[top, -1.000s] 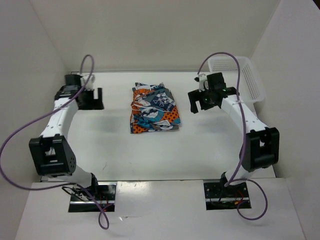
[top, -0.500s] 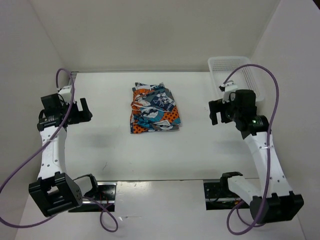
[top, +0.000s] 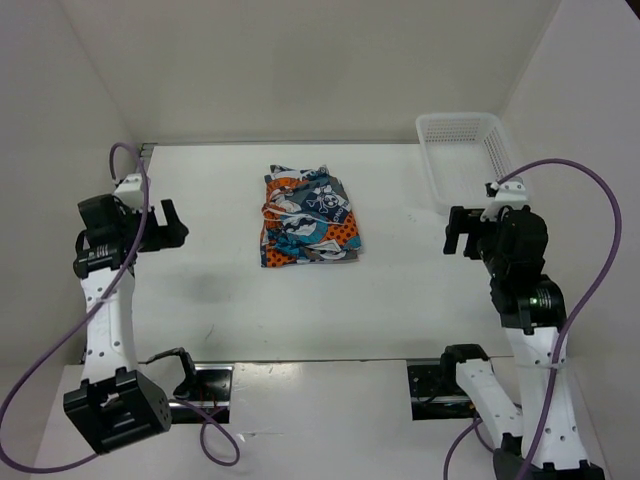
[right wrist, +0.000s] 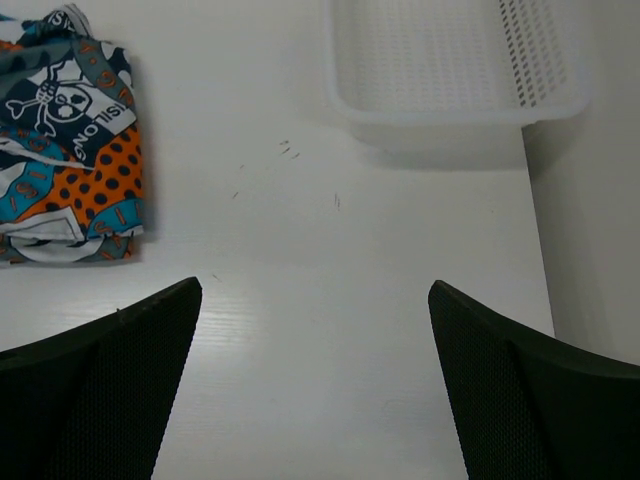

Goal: Fold and stack the shorts
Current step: Fold the shorts

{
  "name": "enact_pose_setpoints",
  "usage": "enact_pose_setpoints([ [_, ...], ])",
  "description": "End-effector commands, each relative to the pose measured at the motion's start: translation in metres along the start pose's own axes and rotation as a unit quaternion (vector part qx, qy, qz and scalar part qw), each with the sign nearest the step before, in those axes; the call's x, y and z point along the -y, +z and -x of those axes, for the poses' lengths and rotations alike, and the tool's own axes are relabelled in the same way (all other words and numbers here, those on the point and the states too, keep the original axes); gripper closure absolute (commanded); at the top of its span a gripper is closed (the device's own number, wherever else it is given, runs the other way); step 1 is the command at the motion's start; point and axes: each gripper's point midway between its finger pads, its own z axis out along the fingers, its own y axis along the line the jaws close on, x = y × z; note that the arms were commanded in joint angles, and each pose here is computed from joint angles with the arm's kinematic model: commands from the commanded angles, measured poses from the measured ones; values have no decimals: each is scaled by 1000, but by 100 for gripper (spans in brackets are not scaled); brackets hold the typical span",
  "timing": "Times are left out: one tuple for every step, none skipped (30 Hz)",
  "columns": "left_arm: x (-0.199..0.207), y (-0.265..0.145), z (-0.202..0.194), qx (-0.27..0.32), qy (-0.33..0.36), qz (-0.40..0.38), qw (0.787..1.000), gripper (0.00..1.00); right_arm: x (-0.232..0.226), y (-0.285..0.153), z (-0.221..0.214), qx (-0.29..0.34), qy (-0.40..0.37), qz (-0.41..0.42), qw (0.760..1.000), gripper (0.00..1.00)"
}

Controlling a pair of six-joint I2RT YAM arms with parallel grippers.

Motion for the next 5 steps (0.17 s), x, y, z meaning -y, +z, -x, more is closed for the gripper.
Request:
enact_pose_setpoints([
  [5,-4,11,26,11,-15,999,1,10,-2,14,38,28,-32,998,1],
  [6,-6,12,31,13,-14,999,1,10,-5,17,48,29,-32,998,1],
  [6,-6,12,31,13,-14,999,1,10,-3,14,44,29,-32,998,1],
  [6,-6,12,31,13,-14,999,1,10,-3,14,44,29,-32,998,1],
  [6,-6,12,31,13,-14,999,1,10,-3,17,50,38,-31,998,1],
])
